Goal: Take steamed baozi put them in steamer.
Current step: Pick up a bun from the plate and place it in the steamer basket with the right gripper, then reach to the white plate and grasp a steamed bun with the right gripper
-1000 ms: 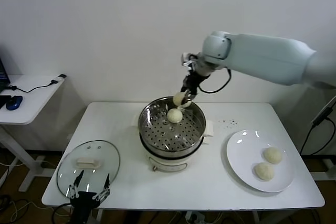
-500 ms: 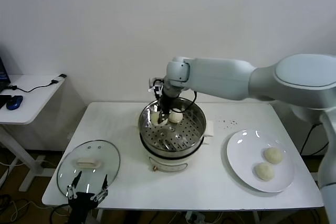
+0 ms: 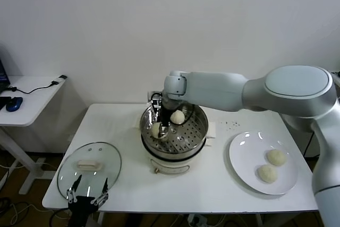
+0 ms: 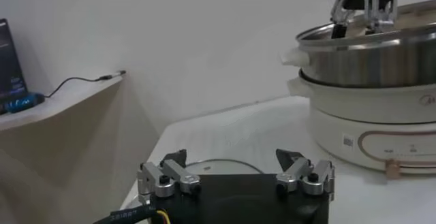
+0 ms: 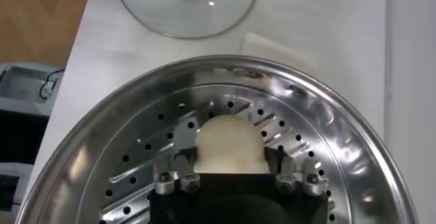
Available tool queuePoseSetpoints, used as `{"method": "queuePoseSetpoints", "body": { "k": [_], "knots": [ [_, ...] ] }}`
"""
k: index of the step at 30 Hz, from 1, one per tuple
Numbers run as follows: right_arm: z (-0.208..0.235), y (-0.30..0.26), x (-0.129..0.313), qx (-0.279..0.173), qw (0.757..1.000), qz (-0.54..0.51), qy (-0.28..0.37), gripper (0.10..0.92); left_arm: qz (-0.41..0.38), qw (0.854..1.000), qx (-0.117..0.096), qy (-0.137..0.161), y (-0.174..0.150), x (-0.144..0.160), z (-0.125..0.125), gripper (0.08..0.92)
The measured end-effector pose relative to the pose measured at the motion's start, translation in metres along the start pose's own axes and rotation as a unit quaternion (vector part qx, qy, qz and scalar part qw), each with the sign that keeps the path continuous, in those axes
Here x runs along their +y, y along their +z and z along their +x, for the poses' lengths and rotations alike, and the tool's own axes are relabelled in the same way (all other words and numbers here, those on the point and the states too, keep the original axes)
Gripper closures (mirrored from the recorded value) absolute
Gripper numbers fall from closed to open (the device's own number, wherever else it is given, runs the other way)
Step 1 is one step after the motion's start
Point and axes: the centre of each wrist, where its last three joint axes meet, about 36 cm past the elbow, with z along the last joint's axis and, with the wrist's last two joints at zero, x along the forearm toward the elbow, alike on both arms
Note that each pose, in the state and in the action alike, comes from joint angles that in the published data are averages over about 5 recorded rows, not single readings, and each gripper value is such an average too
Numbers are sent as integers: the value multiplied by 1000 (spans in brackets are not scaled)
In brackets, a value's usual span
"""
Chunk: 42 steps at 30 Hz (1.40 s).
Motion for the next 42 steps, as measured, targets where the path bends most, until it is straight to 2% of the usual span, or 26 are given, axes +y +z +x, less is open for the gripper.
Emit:
{"method": "queuePoseSetpoints", "body": {
  "k": [6,12,21,27,33,42],
  "knots": [
    [12,5,0,-5,1000,1,2,200,0,1000,0,-1,0,0,0,177],
    [49,26,-1,-4,1000,5,8,200,0,1000,-1,-3,-1,1,0,177],
    [131,98,19,9,1000,18,23,200,2,1000,-1,-5,-2,0,0,177],
    [157,165,52,21,999,17,22,200,2,1000,0,-6,-2,-2,1,177],
    [151,240,89,33,999,3,20,200,0,1000,0,-9,-3,-2,3,177],
    [98,342,152,53,998,-33,5,200,-5,1000,4,-15,-3,0,6,177]
  ]
}}
